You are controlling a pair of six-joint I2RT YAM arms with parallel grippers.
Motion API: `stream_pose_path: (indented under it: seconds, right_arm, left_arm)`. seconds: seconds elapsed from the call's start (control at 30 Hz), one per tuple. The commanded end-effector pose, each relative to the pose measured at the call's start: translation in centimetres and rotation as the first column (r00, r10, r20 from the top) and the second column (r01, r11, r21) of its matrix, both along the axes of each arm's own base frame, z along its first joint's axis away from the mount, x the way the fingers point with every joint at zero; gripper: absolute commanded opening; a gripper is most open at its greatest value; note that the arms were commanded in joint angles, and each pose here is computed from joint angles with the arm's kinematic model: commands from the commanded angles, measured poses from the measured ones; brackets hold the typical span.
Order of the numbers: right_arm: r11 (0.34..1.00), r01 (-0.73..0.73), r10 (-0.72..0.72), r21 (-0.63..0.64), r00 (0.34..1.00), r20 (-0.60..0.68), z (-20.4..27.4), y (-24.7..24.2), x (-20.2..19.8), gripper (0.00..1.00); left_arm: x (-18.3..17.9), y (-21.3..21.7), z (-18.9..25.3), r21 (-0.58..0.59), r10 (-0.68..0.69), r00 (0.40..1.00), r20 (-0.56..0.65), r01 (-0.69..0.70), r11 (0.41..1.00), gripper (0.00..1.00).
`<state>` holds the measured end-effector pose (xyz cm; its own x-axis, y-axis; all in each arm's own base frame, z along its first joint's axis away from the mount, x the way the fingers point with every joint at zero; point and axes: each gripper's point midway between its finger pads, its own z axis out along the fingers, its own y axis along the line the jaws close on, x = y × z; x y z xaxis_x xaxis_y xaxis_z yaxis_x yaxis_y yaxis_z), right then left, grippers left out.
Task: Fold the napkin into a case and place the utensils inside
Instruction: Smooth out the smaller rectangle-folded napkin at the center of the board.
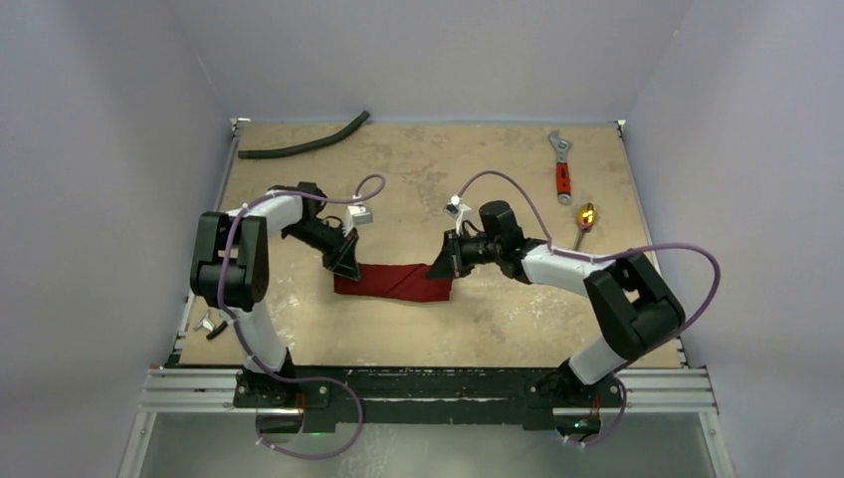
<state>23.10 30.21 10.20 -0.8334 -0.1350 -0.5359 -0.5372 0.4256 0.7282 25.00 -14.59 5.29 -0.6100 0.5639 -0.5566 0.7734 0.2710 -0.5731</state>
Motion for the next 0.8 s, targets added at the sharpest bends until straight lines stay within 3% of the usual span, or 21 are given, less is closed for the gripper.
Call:
stream_pose_path:
  seconds: [0.0,0.13,0.27,0.47,0.57,0.63,0.67,0.7,0.73,0.77]
  right_arm:
    - [1.0,-0.006,0.008,0.027,0.999,-0.044,-1.5,0.8,0.8,0.0]
    - [0.999,0.029,-0.033,-0.034,0.994,-0.108,-5.1,0.3,1.7,0.0]
    - [0.998,0.034,-0.041,-0.059,0.992,-0.117,-6.9,-0.1,1.9,0.0]
    - [0.999,0.0,-0.002,-0.035,0.998,-0.064,-5.7,0.1,1.9,0.0]
    - [1.0,-0.024,0.024,-0.006,1.0,0.004,-2.3,0.5,2.3,0.02]
    - [1.0,-0.008,0.01,-0.027,0.998,0.06,0.1,0.2,3.1,0.19]
    - [0.999,0.01,-0.005,-0.05,0.996,0.093,1.2,0.0,3.7,0.29]
    - [0.997,0.031,-0.021,-0.075,0.991,0.131,2.4,-0.4,4.2,0.34]
    - [0.993,0.065,-0.046,-0.102,0.983,0.177,3.9,-0.9,5.0,0.48]
    - [0.984,0.099,-0.067,-0.149,0.976,0.205,4.6,-1.7,5.6,0.83]
  left_arm:
    - [1.1,0.5,-0.5,0.025,-0.011,0.992,0.125,0.008,1.0,0.08]
    - [0.8,0.7,-1.4,0.038,-0.007,0.992,0.124,0.002,0.999,0.01]
    - [0.8,1.0,-2.8,0.059,0.015,0.994,0.105,-0.021,0.998,0.0]
    - [2.1,0.4,-2.9,0.037,0.087,0.986,0.141,-0.094,0.995,0.0]
    - [2.8,-0.4,-0.7,-0.017,0.12,0.983,0.137,-0.119,0.993,0.13]
    - [3.2,-0.8,1.4,-0.043,0.149,0.977,0.15,-0.144,0.989,0.38]
    - [3.5,-0.9,2.7,-0.055,0.164,0.974,0.159,-0.157,0.986,0.67]
    - [3.7,-1.0,3.8,-0.061,0.173,0.971,0.165,-0.165,0.984,0.81]
    - [3.9,-1.1,5.2,-0.066,0.18,0.969,0.17,-0.171,0.983,0.86]
    - [3.9,-1.1,6.5,-0.065,0.18,0.969,0.167,-0.171,0.983,0.89]
